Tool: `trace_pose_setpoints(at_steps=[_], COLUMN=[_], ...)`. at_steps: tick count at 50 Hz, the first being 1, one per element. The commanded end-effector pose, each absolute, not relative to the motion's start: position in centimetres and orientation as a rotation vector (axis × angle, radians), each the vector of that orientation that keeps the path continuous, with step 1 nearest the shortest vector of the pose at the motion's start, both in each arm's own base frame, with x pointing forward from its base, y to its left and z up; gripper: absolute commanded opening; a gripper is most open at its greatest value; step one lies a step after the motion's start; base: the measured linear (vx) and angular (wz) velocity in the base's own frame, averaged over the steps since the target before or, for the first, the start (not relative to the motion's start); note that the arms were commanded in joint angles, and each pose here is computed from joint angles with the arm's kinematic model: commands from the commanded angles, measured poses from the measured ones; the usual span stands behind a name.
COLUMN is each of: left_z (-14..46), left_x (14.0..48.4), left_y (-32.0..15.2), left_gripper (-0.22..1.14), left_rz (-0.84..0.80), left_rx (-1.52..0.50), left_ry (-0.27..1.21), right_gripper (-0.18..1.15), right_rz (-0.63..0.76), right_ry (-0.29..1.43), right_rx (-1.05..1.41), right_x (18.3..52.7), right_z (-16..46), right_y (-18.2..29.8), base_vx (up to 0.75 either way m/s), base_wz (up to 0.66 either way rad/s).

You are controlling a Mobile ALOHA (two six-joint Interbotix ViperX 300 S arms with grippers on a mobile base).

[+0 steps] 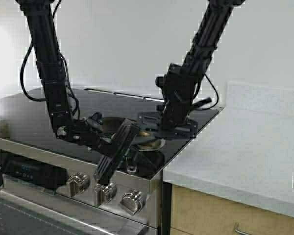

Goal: Add oil to the pan and cook the shrimp and serve it

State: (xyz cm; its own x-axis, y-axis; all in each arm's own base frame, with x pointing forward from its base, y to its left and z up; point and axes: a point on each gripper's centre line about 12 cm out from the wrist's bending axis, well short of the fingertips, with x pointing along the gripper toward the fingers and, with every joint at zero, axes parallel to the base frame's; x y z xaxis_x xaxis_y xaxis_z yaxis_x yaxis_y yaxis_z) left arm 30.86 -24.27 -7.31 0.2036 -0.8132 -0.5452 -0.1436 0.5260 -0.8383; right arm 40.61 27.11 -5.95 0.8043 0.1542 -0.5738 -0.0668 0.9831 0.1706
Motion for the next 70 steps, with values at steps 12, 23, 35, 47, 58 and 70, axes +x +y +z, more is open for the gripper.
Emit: trace_pose_setpoints(at_steps=[12, 23, 35, 47, 58, 70], left_z=[-5.1, -5.1, -5.0, -4.9, -4.9, -4.9], left_x=[31.7, 31.6, 31.6, 31.6, 31.6, 31.7], left_y=[-25.4, -25.3, -25.3, -25.3, -25.3, -25.3], left_gripper=[0.03, 0.03, 0.03, 0.03, 0.03, 0.03], left_rz=[-0.654, -0.651, -0.652, -0.654, -0.653, -0.654], left_rx=[-0.911, -0.911, -0.911, -0.911, -0.911, -0.912], left_ry=[1.256, 1.260, 1.259, 1.256, 1.258, 1.256], right_gripper=[0.07, 0.07, 0.07, 0.07, 0.07, 0.07], right_rz=[0.159, 0.167, 0.177, 0.168, 0.176, 0.181], right_ry=[0.560, 0.531, 0.494, 0.460, 0.446, 0.421], right_rx=[0.156, 0.176, 0.199, 0.224, 0.241, 0.250], right_x=[42.1, 42.8, 43.7, 45.1, 45.5, 45.8], right_z=[-2.3, -1.1, 0.5, 2.2, 3.1, 4.7], right_y=[27.9, 28.5, 29.1, 28.6, 29.0, 28.9], base_vx=[0.00, 0.00, 0.00, 0.00, 0.00, 0.00], base_wz=[0.00, 0.00, 0.00, 0.00, 0.00, 0.00])
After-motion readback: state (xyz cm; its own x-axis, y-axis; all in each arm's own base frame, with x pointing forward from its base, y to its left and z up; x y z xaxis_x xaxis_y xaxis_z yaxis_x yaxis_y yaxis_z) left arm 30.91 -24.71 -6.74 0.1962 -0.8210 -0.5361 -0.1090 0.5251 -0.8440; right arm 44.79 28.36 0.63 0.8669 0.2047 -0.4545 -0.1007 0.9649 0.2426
